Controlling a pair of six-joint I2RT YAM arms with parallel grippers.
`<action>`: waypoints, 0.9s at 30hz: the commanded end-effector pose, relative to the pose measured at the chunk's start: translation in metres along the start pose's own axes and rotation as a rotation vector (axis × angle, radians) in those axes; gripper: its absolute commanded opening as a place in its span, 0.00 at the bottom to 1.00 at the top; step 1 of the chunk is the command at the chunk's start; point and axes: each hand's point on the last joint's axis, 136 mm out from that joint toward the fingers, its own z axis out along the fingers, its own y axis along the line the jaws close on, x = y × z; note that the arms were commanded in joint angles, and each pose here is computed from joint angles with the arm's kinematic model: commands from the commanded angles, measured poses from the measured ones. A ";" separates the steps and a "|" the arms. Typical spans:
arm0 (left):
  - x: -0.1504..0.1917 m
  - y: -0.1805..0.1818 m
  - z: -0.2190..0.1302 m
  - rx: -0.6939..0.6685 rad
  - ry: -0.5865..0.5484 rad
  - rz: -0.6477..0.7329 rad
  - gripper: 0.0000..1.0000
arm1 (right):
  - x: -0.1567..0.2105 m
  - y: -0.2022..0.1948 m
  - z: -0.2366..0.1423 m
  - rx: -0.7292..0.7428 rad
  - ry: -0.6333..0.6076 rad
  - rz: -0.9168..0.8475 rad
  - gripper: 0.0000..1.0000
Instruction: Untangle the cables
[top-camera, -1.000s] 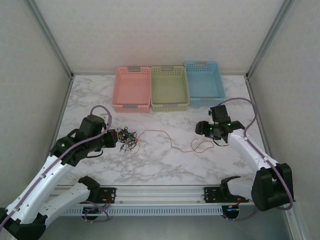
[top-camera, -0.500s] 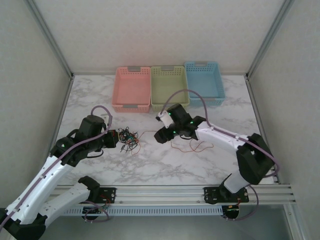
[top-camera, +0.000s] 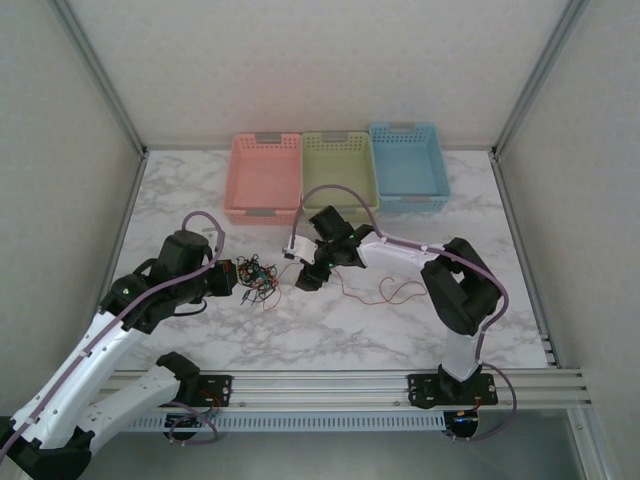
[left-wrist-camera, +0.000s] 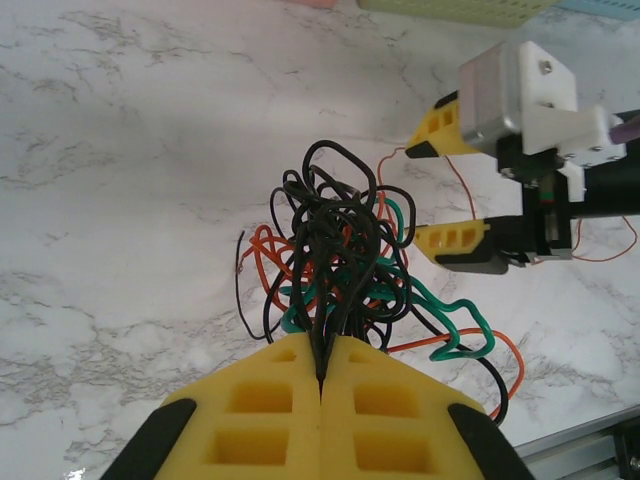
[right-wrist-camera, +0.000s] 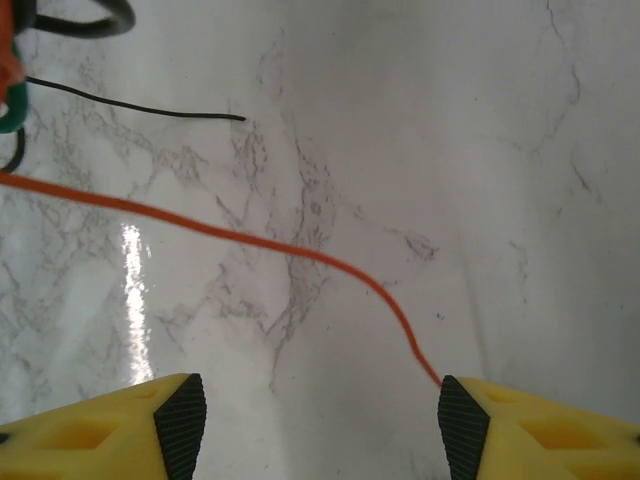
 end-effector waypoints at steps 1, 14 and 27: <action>-0.001 -0.004 -0.001 0.030 -0.014 0.013 0.00 | -0.018 -0.009 0.007 0.028 -0.047 -0.134 0.63; -0.001 -0.002 -0.002 0.025 -0.018 0.014 0.00 | -0.020 -0.011 0.019 0.012 -0.073 -0.170 0.37; -0.004 0.001 -0.004 0.007 -0.035 0.011 0.00 | -0.016 -0.021 0.002 0.086 -0.079 -0.110 0.00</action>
